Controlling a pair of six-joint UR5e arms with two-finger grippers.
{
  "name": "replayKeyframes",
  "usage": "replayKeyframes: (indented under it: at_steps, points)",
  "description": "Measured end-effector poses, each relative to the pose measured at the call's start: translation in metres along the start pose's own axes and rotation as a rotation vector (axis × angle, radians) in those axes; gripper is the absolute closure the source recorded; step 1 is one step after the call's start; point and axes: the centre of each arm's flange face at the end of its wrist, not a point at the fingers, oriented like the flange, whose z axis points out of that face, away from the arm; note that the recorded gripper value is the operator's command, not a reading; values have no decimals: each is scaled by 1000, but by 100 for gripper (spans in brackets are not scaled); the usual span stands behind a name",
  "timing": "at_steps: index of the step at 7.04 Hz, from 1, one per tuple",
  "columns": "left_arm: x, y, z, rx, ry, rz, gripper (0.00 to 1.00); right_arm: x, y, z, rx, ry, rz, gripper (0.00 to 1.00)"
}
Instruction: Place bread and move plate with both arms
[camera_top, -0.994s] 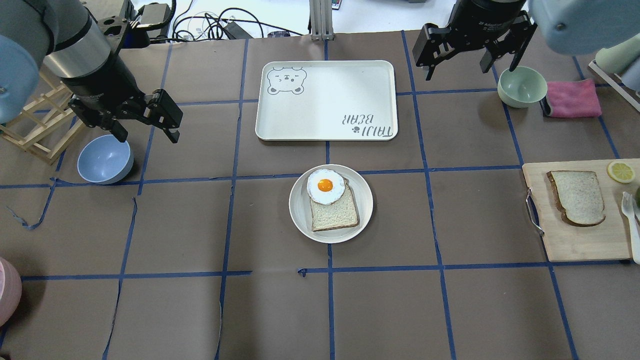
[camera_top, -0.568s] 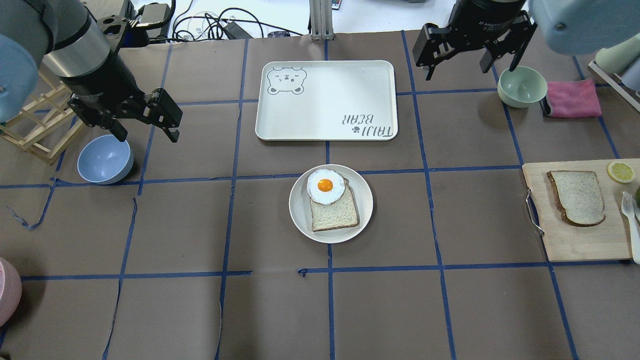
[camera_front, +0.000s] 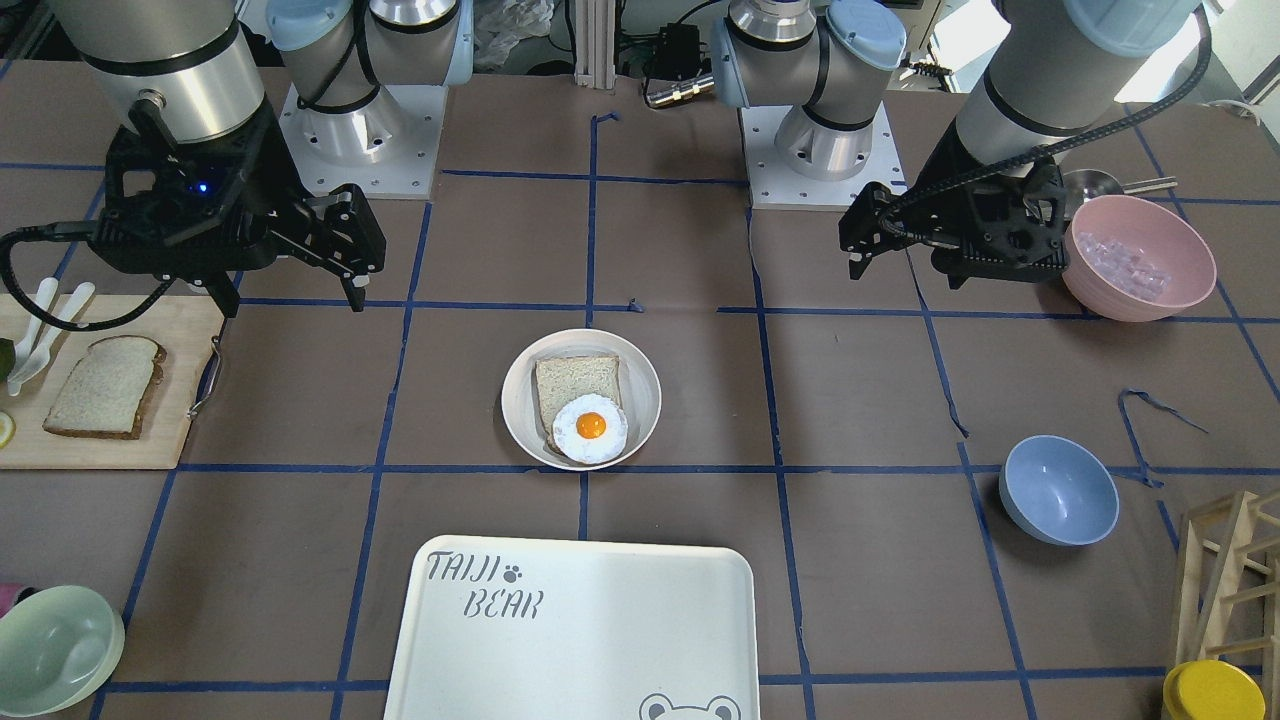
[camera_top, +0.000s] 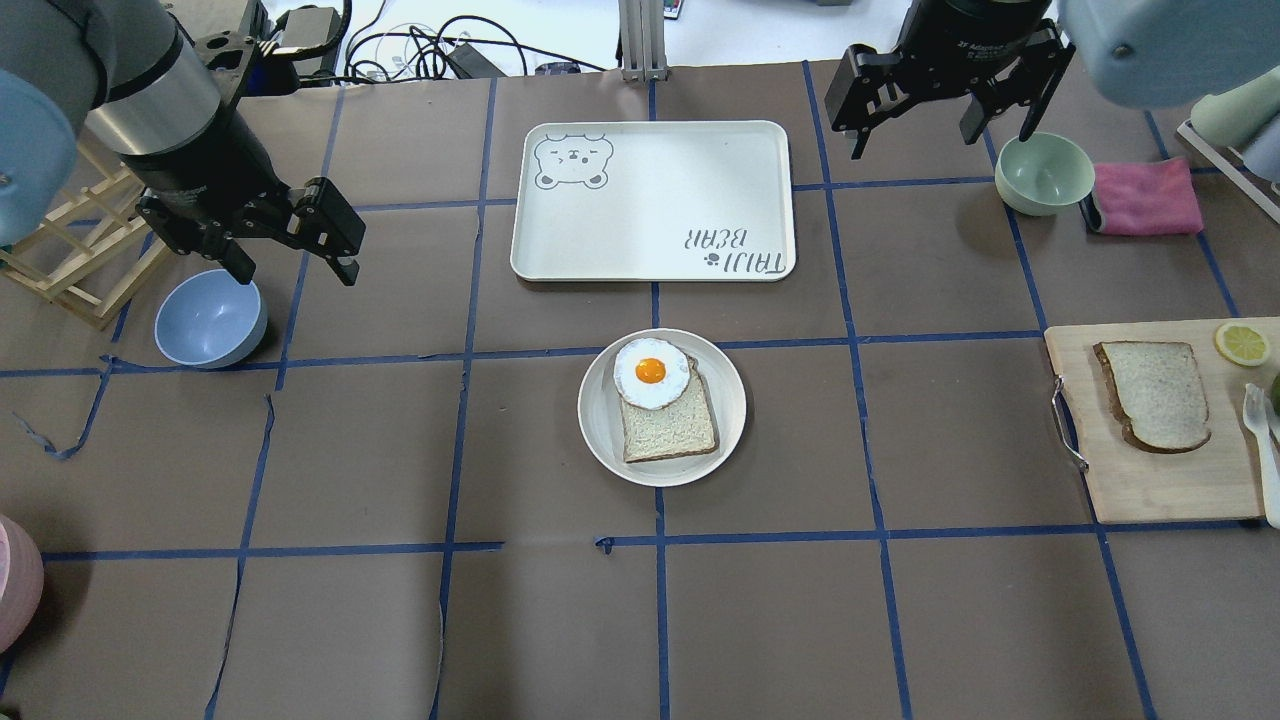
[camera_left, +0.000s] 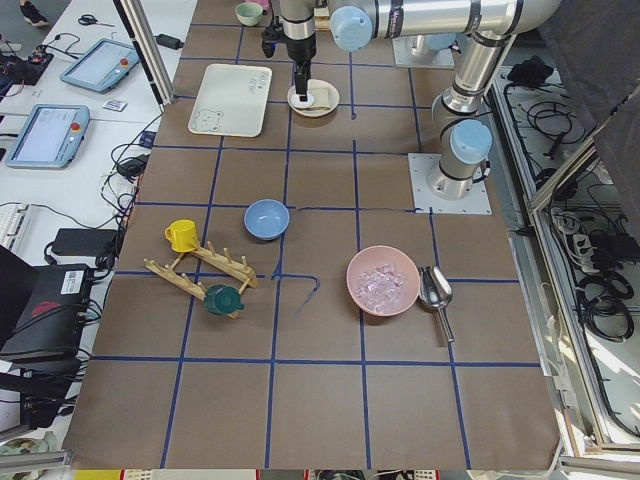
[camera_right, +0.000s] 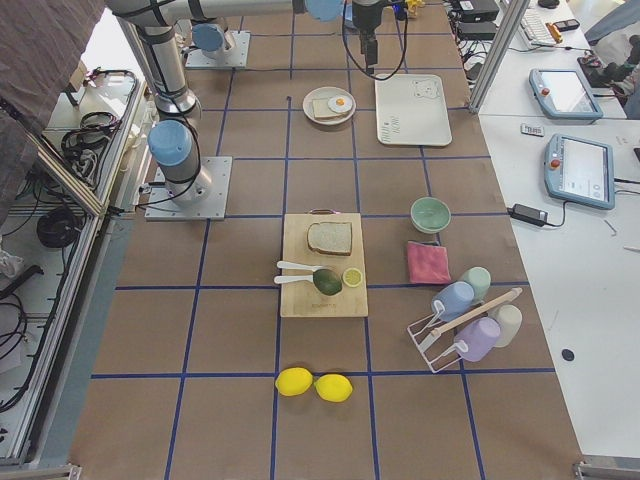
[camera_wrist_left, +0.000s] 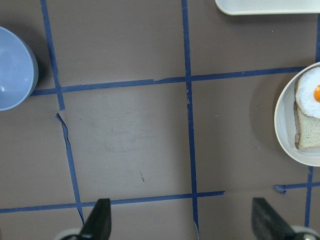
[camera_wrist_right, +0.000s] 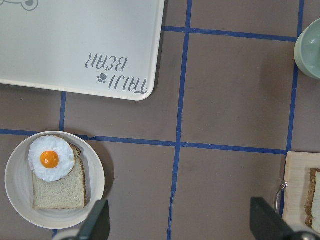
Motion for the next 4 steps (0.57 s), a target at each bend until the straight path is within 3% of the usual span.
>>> replayKeyframes:
  at_steps: [4]
  points:
    - [1,-2,0,0,0,1,0,0,1,4,-9,2,-1,0]
